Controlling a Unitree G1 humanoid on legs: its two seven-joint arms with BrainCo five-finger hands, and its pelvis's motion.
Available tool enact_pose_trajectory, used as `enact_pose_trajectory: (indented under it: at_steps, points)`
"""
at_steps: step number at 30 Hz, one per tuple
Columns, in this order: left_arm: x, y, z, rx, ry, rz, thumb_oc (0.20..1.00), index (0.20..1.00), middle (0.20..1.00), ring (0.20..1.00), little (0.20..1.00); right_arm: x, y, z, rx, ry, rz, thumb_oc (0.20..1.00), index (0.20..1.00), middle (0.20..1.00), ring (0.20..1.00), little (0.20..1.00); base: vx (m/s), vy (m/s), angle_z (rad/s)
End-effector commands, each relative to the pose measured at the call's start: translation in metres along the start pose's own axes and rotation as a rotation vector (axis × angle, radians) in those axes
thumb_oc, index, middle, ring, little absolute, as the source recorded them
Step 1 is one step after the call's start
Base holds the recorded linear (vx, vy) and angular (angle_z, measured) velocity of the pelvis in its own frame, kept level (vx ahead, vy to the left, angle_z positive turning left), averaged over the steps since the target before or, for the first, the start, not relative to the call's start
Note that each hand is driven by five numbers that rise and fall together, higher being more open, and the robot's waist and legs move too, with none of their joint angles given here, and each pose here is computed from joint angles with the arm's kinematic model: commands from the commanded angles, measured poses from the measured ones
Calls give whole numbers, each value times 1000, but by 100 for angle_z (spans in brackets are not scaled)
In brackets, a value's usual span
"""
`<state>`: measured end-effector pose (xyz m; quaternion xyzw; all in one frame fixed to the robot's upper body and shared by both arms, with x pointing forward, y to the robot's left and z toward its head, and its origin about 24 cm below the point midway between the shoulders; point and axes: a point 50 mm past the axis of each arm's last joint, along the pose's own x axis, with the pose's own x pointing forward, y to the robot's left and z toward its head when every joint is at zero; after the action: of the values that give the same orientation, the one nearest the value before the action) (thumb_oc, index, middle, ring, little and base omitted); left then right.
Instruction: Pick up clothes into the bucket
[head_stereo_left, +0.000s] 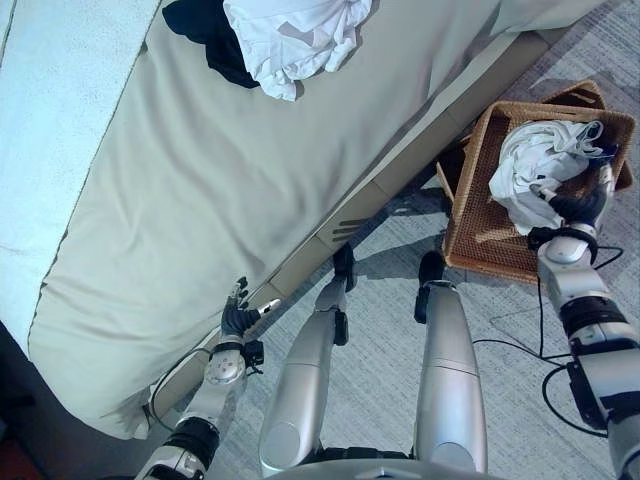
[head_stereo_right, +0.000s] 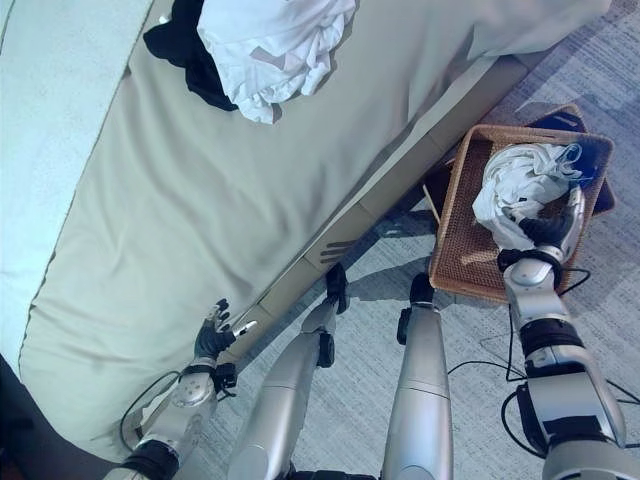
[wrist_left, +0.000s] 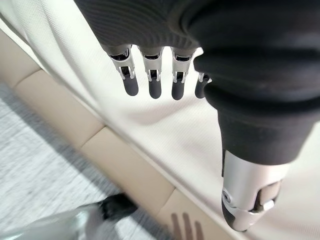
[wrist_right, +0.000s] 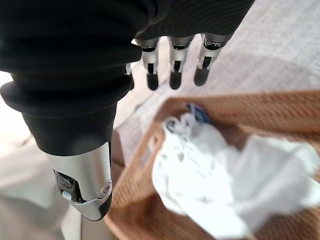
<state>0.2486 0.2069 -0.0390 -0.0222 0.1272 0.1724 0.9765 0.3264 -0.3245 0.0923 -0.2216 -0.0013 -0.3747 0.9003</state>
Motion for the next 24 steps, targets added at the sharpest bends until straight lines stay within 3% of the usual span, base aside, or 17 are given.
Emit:
enact_pose_trajectory:
  at_steps: [1, 6, 7, 8, 11, 15, 18, 24]
  points:
    - [12, 34, 32, -184, -135, 237, 1000, 1000, 1000, 1000, 1000, -14, 5, -8, -12, -31, 40, 1000, 1000, 1000, 1000, 1000, 0, 0, 0]
    - [20, 67, 94, -139, -394, 390, 1000, 1000, 1000, 1000, 1000, -55, 32, -37, -31, 8, 201, 1000, 1000, 1000, 1000, 1000, -57, -9, -3]
    - [18, 76, 126, -77, -531, 424, 1000, 1000, 1000, 1000, 1000, -73, 39, -56, -91, 39, 280, 1000, 1000, 1000, 1000, 1000, 3, 9, -19]
    - [17, 76, 125, -77, -531, 424, 1000, 1000, 1000, 1000, 1000, -73, 39, -56, -91, 39, 280, 1000, 1000, 1000, 1000, 1000, 12, 24, -25]
    - [14, 92, 183, 53, -748, 469, 1000, 1000, 1000, 1000, 1000, -108, 48, -90, -282, 61, 499, 1000, 1000, 1000, 1000, 1000, 29, 57, -28]
    - [12, 101, 216, 151, -855, 481, 1000, 1000, 1000, 1000, 1000, -135, 49, -113, -404, 87, 658, 1000, 1000, 1000, 1000, 1000, 51, 74, -28]
    - [10, 107, 261, 335, -977, 507, 1000, 1000, 1000, 1000, 1000, -167, 42, -144, -563, 131, 830, 1000, 1000, 1000, 1000, 1000, 45, 69, -24]
    - [13, 109, 300, 588, -1015, 502, 1000, 1000, 1000, 1000, 1000, -185, 32, -164, -610, 213, 886, 1000, 1000, 1000, 1000, 1000, 14, 121, -33]
